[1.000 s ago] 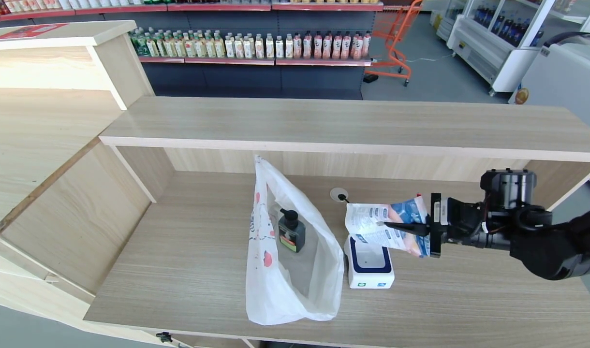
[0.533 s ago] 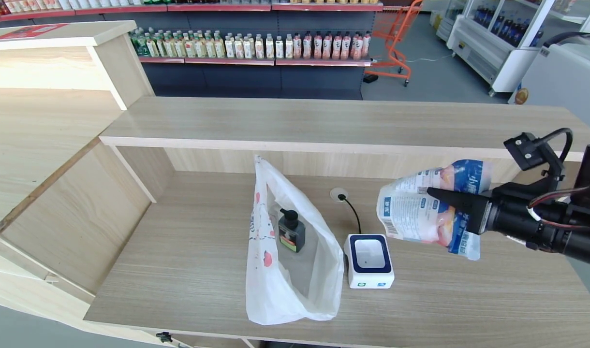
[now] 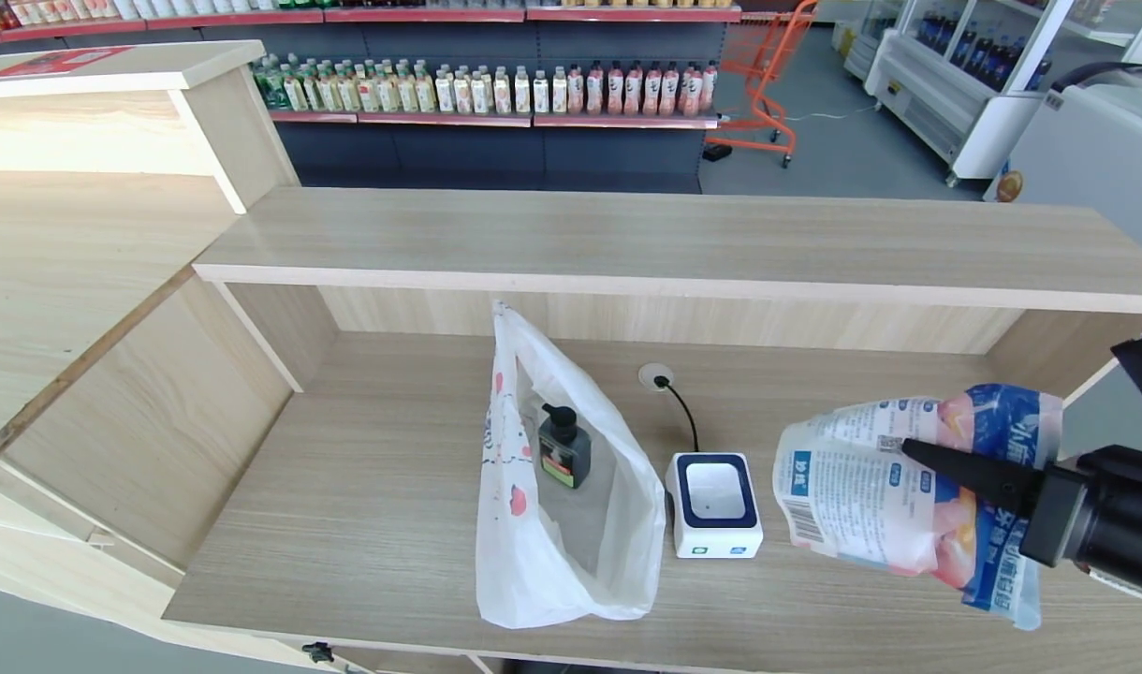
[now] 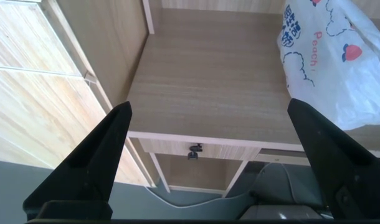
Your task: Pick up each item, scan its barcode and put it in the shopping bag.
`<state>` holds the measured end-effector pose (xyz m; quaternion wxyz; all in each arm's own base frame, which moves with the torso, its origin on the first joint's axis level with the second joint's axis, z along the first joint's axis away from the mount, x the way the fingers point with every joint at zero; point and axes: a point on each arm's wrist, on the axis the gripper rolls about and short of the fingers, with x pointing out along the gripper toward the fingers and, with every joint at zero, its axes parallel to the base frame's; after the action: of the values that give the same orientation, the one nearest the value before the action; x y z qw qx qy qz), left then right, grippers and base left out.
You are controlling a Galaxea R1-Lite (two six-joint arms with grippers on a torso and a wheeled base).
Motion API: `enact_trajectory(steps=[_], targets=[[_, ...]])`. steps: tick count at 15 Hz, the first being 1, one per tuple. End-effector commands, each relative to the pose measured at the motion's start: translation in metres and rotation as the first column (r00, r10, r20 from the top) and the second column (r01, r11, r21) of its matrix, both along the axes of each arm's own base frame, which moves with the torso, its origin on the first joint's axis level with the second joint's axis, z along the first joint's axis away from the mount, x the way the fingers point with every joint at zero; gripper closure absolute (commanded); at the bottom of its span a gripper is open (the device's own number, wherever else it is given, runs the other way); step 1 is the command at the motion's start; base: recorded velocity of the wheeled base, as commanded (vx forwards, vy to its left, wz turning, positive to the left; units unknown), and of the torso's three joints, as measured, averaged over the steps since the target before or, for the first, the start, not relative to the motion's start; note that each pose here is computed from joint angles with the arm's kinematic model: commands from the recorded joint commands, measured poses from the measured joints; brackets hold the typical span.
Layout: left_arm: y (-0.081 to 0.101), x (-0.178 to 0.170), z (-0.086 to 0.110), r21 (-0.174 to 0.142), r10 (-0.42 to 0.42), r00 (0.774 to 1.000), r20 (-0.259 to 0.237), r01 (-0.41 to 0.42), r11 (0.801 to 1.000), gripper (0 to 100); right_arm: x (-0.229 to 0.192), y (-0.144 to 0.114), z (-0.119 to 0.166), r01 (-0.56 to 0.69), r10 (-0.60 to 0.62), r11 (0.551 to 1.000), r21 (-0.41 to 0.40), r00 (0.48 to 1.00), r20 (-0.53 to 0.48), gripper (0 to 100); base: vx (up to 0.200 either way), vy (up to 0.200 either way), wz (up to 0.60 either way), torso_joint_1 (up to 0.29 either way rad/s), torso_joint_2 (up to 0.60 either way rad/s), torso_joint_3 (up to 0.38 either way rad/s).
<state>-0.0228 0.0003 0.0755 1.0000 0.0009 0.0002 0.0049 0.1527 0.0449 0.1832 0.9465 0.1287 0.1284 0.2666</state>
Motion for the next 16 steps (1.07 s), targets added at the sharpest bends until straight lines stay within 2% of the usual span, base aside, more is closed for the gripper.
enact_trajectory(steps=[1, 5, 9, 13, 15, 16], targets=[[0.000, 0.000, 0.000, 0.001, 0.001, 1.000, 0.000, -0.001, 1.000, 0, -0.016, -0.005, 0.004, 0.011, -0.011, 1.000, 0.010, 0.999, 0.030, 100, 0.000, 0.000, 0.00, 0.000, 0.00, 0.000], [0.000, 0.000, 0.000, 0.000, 0.001, 1.000, 0.000, -0.001, 1.000, 0, -0.021, -0.011, 0.013, 0.052, -0.051, 0.998, 0.035, 0.998, -0.042, 100, 0.000, 0.200, 0.00, -0.002, 0.00, 0.005], [0.000, 0.000, 0.000, -0.002, 0.001, 1.000, 0.000, -0.001, 1.000, 0, -0.008, -0.005, 0.022, 0.032, -0.028, 0.999, 0.022, 0.985, -0.168, 100, 0.000, 0.000, 0.00, 0.000, 0.00, 0.000], [0.000, 0.000, 0.000, -0.002, 0.001, 1.000, 0.000, -0.001, 1.000, 0, 0.023, 0.026, 0.017, -0.042, 0.056, 0.998, 0.053, 0.953, -0.297, 100, 0.000, 0.000, 0.00, 0.000, 0.00, 0.000], [0.000, 0.000, 0.000, -0.002, 0.001, 1.000, 0.000, -0.001, 1.000, 0, 0.034, 0.054, 0.012, -0.054, 0.069, 0.997, 0.051, 0.932, -0.356, 100, 0.000, 0.000, 0.00, 0.000, 0.00, 0.000], [0.000, 0.000, 0.000, -0.002, 0.001, 1.000, 0.000, -0.001, 1.000, 0, 0.034, 0.064, 0.009, -0.055, 0.081, 0.995, 0.077, 0.916, -0.394, 100, 0.000, 0.000, 0.00, 0.000, 0.00, 0.000]])
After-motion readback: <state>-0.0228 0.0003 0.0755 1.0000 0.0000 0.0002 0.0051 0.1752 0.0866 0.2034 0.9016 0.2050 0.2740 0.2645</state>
